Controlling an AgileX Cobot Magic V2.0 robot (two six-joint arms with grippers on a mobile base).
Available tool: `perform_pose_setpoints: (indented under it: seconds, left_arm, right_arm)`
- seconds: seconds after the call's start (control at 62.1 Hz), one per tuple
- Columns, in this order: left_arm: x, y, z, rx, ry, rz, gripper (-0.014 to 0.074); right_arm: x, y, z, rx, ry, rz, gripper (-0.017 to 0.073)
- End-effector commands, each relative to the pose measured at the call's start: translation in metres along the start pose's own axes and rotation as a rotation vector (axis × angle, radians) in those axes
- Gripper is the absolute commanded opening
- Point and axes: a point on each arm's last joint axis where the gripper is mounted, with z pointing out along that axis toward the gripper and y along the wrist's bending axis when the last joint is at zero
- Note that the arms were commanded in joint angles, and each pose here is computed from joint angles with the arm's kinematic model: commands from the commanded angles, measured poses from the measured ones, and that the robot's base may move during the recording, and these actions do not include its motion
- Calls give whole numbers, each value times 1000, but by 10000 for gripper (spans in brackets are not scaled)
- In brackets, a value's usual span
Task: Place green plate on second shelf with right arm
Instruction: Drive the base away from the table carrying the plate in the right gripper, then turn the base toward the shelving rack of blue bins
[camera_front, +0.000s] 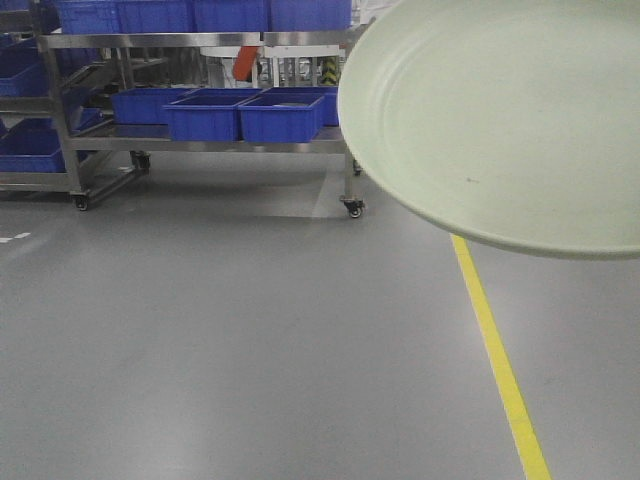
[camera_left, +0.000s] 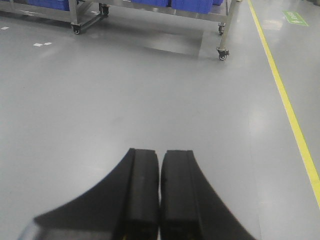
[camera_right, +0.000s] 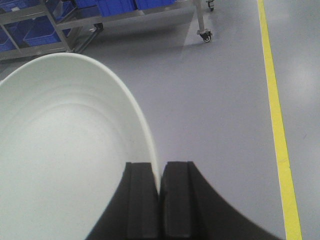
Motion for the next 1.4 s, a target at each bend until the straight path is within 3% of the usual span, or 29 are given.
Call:
perform_pose_setpoints:
  seconds: [0.0,1.384]
  left_arm:
    - [4,0,2,17,-43,2,124]
    - [4,0,2,17,-43,2,124]
  right_arm:
    - [-21,3,-4,-10,-140,6,49]
    - [-21,3,-4,-10,-140,6,49]
